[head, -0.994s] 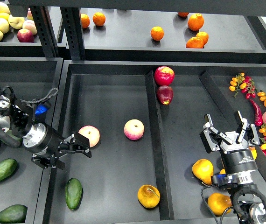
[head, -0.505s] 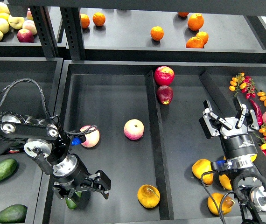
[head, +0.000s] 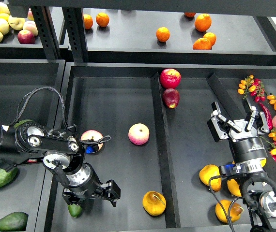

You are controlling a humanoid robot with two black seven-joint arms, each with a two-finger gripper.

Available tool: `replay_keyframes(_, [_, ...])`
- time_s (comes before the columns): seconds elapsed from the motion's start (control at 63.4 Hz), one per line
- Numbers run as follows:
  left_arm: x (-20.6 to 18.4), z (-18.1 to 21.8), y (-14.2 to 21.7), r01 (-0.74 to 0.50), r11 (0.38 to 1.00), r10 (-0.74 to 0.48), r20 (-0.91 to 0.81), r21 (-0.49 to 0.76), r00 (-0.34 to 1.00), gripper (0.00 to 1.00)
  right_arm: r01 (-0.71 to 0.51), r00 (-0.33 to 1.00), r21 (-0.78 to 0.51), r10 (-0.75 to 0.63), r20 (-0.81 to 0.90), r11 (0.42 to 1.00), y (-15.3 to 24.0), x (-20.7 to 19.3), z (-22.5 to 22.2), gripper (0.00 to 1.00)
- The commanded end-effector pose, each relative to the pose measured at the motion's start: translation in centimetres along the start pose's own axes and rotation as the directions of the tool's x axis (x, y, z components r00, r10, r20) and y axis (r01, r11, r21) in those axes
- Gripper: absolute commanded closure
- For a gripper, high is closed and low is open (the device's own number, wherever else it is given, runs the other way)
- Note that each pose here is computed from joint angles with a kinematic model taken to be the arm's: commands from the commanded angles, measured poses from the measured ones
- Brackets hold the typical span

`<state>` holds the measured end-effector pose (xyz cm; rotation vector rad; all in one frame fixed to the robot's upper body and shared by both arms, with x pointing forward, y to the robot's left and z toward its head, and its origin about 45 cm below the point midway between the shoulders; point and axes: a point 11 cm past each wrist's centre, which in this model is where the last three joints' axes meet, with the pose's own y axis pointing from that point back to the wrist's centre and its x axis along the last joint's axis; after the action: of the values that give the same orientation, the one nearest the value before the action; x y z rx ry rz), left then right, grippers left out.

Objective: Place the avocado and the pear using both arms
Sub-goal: 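Lower the left gripper onto the dark green avocado and close it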

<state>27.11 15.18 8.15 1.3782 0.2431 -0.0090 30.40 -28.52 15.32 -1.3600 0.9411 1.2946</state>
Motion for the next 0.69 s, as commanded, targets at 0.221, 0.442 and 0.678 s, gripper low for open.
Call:
replay_keyframes(0.221, [3.2,-2.7,1.1,-0.086,0.992,0.088,-0.024,0.088,0.996,0.01,0.002,1.0,0.004,-0.002,0.004,1.0,0.1,0.0,-0.1,0.0])
replay_keyframes(0.442, [2.9,-3.8,0.3,-0.075,0.99,0.079,-0.035,0.117,0.996,0.01,0.004,1.0,0.008,-0.005,0.012,1.0,0.1,0.0,-0.1,0.0])
replay_keyframes(0.678, [2.6,-5.2,-1.1,-0.061,0.99,0.07,-0.073,0.13,0.995,0.01,0.004,1.0,0.008,-0.005,0.012,1.0,0.1,0.0,-0.1,0.0])
